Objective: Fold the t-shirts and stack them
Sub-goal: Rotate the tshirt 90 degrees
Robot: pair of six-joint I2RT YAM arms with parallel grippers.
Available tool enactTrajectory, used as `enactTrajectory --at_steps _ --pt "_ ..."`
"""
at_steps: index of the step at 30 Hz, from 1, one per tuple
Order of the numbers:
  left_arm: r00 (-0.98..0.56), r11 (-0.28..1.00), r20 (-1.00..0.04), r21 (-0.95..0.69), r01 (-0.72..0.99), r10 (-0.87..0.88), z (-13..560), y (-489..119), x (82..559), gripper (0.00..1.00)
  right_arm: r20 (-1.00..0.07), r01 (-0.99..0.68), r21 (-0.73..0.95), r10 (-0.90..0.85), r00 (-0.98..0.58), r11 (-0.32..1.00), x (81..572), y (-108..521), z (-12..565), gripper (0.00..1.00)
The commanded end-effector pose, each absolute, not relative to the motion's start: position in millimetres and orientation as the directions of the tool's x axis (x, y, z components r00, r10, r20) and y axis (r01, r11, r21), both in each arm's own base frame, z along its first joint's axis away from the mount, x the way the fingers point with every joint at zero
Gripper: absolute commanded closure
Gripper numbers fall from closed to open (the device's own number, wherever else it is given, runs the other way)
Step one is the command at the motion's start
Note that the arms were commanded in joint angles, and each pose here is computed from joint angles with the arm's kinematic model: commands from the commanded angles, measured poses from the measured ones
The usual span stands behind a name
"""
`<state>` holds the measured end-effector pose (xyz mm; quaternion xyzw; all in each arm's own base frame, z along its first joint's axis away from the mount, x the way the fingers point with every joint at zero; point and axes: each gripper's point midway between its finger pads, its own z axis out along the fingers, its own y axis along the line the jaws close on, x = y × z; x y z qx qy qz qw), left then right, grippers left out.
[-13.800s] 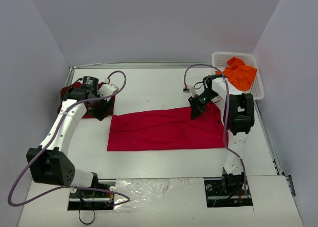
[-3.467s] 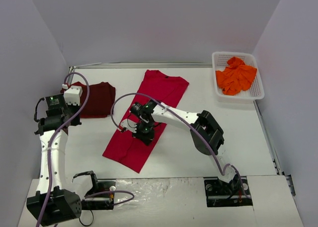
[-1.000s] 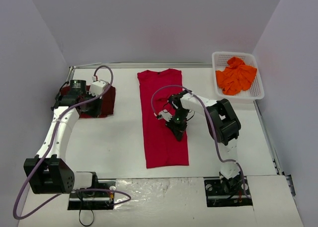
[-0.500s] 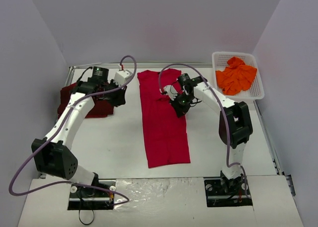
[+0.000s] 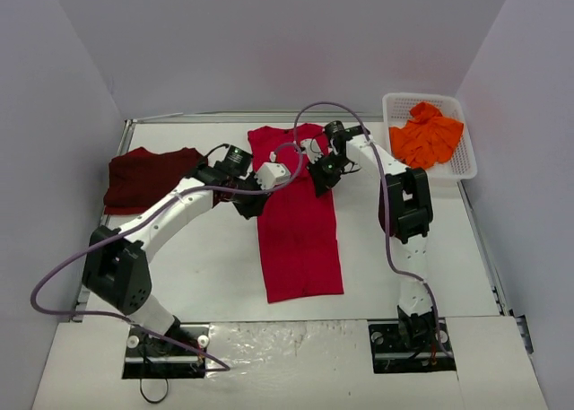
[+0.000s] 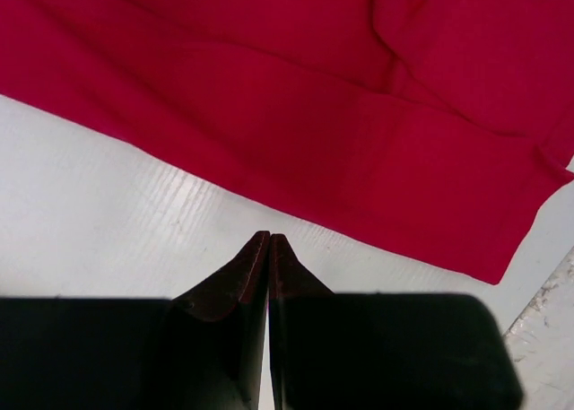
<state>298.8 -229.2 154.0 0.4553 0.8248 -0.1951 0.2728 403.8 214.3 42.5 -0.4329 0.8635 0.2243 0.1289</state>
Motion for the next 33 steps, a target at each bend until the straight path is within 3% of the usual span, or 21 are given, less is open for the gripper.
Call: enactTrajectory --at_steps 1,18,33 --pt "-0.380 0.496 -0.650 -0.005 0.869 0.659 150 -239 312 0.98 -0.415 -0.773 0.333 -0.652 -0.634 0.540 410 219 45 1.00" --pt "-0.384 0.433 -0.541 -0.040 0.901 0.749 65 -282 317 0.98 -0.404 -0.733 0.364 -0.612 -0.680 0.574 423 203 32 1.00" --pt "-0.424 0.447 -0.461 -0.065 0.892 0.780 29 -278 313 0.98 -0.343 -0.704 0.394 -0.616 -0.709 0.591 420 197 0 1.00"
